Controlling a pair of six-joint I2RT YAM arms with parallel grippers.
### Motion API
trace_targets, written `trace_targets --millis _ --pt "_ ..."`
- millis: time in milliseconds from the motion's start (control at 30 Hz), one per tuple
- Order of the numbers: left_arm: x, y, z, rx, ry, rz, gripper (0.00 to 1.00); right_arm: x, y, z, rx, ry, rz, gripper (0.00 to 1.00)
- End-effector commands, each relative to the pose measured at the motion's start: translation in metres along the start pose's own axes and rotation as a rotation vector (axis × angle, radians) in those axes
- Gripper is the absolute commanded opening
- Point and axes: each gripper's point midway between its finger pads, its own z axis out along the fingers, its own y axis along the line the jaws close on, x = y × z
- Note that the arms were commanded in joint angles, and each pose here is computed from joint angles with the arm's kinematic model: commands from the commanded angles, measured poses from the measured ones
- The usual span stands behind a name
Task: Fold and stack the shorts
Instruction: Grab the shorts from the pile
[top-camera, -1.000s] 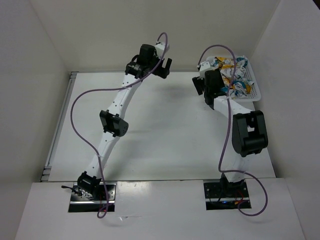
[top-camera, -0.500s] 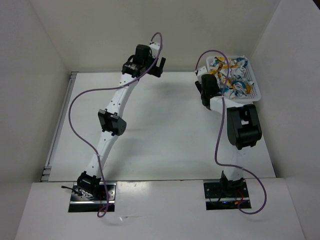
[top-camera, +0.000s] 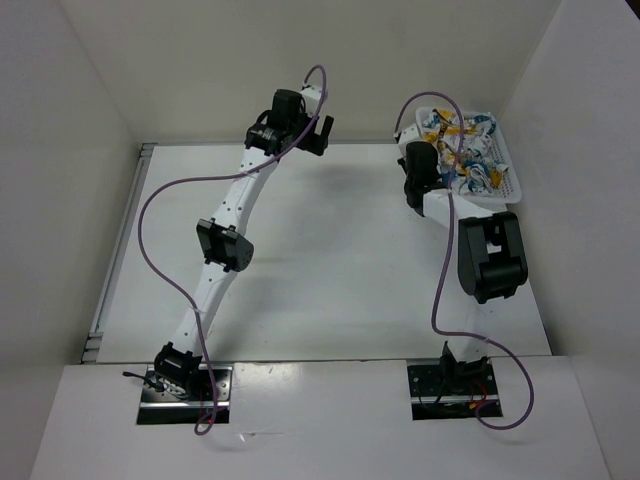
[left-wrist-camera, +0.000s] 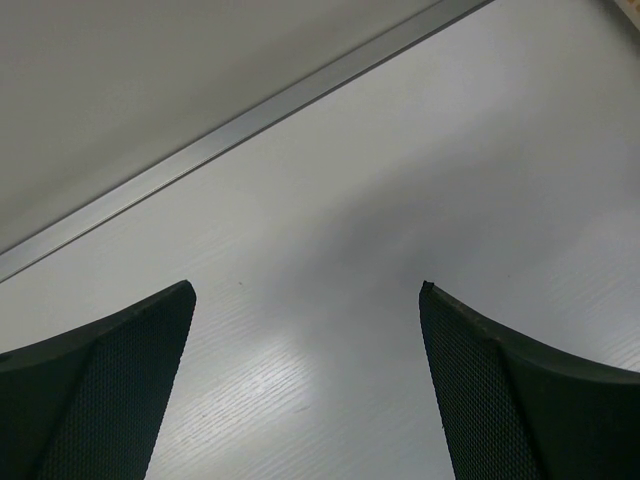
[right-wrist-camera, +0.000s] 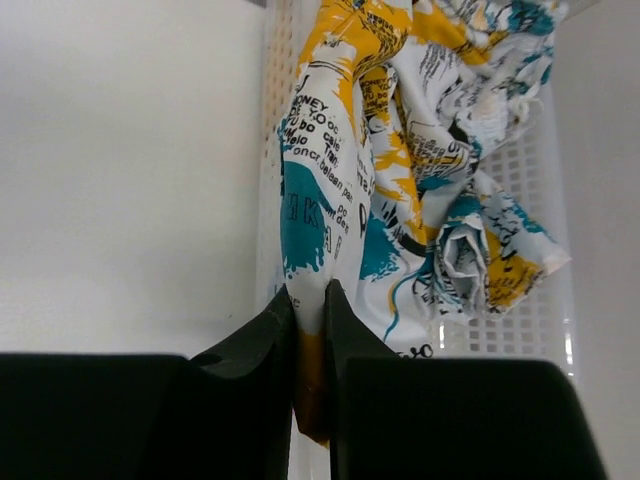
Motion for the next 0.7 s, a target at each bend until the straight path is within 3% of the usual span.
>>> trace_targets --millis 0,133,333,533,667 --pt "-0.053 -0.007 -0.036 0.03 -0.118 0.017 0.99 -0.086 -0.058 -0.037 0.07 -0.204 0.136 0.03" --pt "-0.054 -0.015 -0.035 0.047 -0.119 0.022 0.99 -0.079 -0.042 -0.038 -0.005 -0.194 0.109 0.04" --pt "-0.058 -0.021 -0.043 0.056 -0.119 0.025 0.99 -0.024 -0.006 -0.017 -0.05 -0.094 -0.015 0.01" --pt "-0.063 -0.022 -0.047 0.055 -0.129 0.026 0.99 0.003 0.002 0.001 -0.057 -0.036 -0.023 0.01" --pt "-0.067 -0.022 -0.051 0.055 -0.138 0.027 0.99 -0.001 0.0 0.011 -0.04 -0.03 0.04 0.01"
